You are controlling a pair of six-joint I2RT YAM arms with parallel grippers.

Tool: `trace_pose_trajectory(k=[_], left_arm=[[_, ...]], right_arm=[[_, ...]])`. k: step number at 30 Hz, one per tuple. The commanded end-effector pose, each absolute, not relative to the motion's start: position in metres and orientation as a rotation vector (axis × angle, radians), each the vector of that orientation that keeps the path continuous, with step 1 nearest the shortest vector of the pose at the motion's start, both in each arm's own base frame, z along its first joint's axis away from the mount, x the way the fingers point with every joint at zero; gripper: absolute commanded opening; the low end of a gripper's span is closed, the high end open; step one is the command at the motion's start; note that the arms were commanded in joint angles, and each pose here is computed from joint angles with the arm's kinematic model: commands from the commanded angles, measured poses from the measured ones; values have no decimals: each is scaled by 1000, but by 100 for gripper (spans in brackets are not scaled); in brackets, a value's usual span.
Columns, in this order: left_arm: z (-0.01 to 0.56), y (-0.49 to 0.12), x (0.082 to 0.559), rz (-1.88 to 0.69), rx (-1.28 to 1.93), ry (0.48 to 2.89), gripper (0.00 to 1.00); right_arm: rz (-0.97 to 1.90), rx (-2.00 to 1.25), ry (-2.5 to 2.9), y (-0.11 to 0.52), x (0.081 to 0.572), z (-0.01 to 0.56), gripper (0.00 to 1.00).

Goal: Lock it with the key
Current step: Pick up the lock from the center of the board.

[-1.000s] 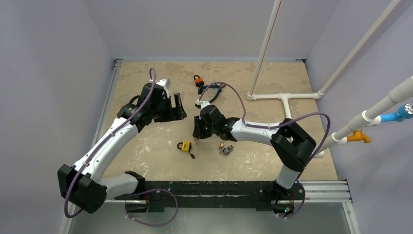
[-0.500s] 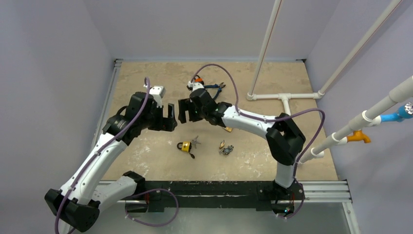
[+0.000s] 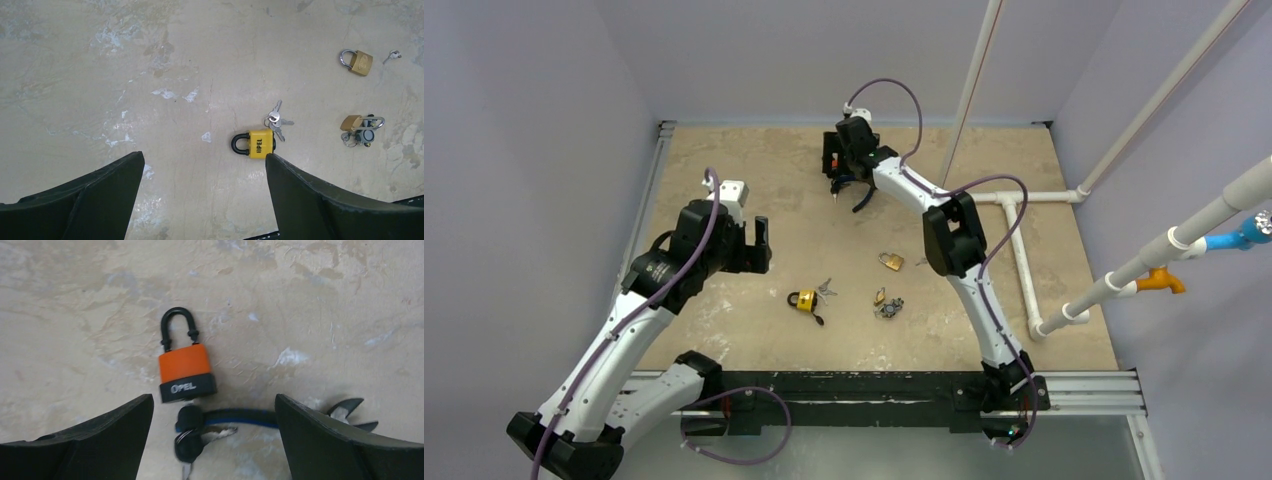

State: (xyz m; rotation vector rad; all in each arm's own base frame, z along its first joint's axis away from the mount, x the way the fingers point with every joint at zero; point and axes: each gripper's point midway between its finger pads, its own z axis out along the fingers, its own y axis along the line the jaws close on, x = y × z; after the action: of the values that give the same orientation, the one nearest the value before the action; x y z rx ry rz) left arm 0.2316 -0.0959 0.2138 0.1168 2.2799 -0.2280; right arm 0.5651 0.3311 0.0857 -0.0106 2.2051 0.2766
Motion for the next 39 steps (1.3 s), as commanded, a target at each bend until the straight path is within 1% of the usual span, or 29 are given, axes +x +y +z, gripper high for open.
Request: trace_pose_trajectory(k=[1, 5, 12, 15, 18, 19, 21, 28, 30, 34, 39], left_arm=[[218, -93, 237, -213, 117, 2249, 91], [216, -95, 237, -219, 123, 2257, 91], [213, -97, 238, -221, 127, 2269, 91], [211, -98, 239, -222, 132, 2277, 91], [209, -99, 239, -223, 135, 2284, 91], [209, -99, 239, -227, 136, 2284, 91], [209, -99, 239, -226, 138, 2287, 91], [207, -99, 240, -223, 136, 2292, 91], [206, -99, 240, -223, 137, 2294, 91], [205, -100, 240, -224, 140, 2297, 91], [205, -98, 241, -211, 136, 2296, 91]], right_arm=[[262, -185, 2129, 344, 581, 103, 92], [270, -263, 2060, 352, 592, 104, 92], [269, -367, 2095, 362, 597, 69, 88], [284, -397, 2122, 366, 593, 53, 85], [287, -396, 2122, 366, 594, 54, 79], [288, -396, 2124, 366, 594, 53, 77], [292, -389, 2126, 365, 594, 53, 69], [296, -378, 2145, 365, 589, 51, 30], [303, -372, 2134, 365, 588, 62, 22], [352, -364, 2074, 366, 584, 108, 11], [463, -371, 1976, 373, 565, 177, 5]])
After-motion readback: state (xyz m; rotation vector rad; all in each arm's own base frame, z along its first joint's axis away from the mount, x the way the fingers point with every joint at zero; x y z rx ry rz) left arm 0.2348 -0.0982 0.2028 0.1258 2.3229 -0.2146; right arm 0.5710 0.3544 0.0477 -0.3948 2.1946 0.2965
